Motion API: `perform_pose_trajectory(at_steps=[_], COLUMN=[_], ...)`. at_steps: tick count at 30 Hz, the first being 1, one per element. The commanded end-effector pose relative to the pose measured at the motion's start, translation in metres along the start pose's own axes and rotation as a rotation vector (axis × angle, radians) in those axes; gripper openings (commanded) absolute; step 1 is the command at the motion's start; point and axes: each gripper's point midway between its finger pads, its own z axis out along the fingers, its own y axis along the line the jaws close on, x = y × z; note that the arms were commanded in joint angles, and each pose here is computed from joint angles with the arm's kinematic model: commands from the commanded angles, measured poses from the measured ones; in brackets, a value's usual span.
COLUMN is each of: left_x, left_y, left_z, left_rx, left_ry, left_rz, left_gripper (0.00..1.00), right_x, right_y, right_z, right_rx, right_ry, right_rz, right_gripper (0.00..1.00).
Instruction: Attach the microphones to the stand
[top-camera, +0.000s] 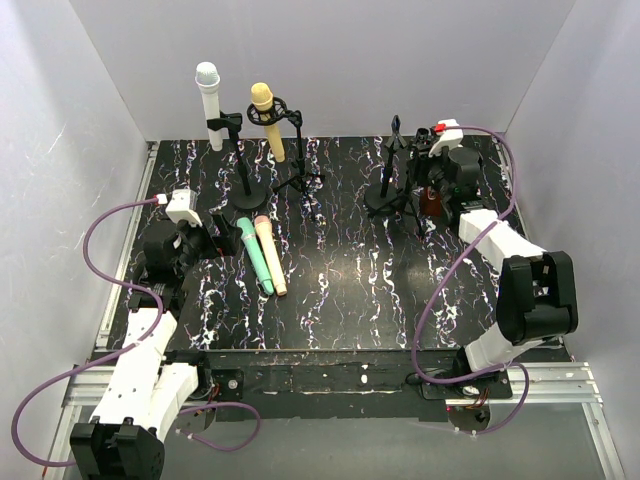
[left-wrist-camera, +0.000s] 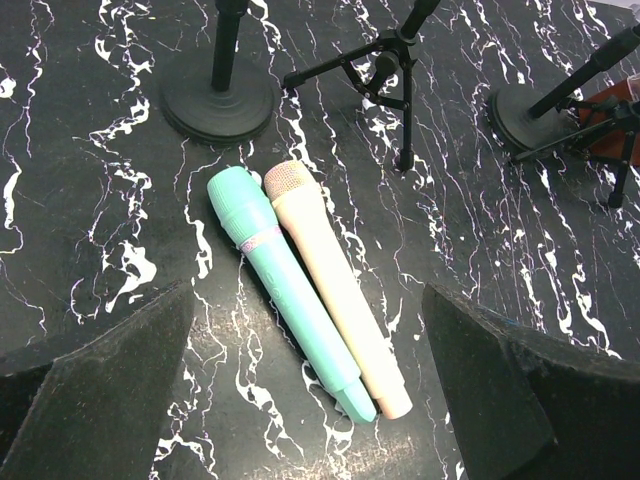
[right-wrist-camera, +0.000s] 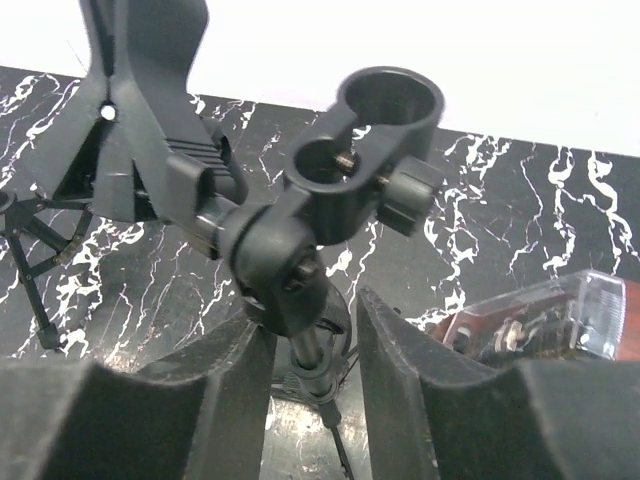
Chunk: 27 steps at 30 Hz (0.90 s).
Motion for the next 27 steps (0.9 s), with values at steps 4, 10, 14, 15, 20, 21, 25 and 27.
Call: perform_pose_trajectory(at_steps=[4,10,14,15,20,21,25,27], left_x=[-0.014,-0.014,-0.015,-0.015,-0.018,-0.018,-0.018,-0.019], left_y=[0.002,0.000,-0.004,-0.004,-0.008,-0.008,-0.015,-0.017], left_z=[0.000,0.000,-0.001,-0.001,-0.003,-0.003,-0.005,-0.005], left_rx=[-0.019,-0.006,0.014,0.016,0.035,0.040,0.075,0.089], left_ry=[-0.024,-0.026,-0.032,-0.033,-0.047,-0.049,-0.057,-0.065], left_rz=[0.021,0.023,0.025,0.023,0.028,0.029,0.029,0.031], left_gripper=[0.98,0.98,0.98,0.98,0.98,0.98,0.98,0.98], right_x=[-0.043,-0.050,-0.039,-0.033,-0.009,-0.002,0.002,0.002], right_y=[0.012,0.018,0.032,0.040,0.096,0.108,0.148,0.163], right_z=[0.005,-0.024,-0.058,-0.067,-0.123,-0.136,-0.169,-0.176], right_rx=[-0.084,-0.134,-0.218,-0.262,-0.613,-0.699,-0.959,-1.042], right_ry=[-0.165,-0.172,-0.124,-0.089,0.044,0.066,-0.030,-0.084], right_rz=[-0.111,-0.122,-0.167,-0.170,-0.203,-0.209,-0.368,-0.426], right_gripper=[0.17,0.01,0.01,0.01,0.01,0.01,0.01,0.01])
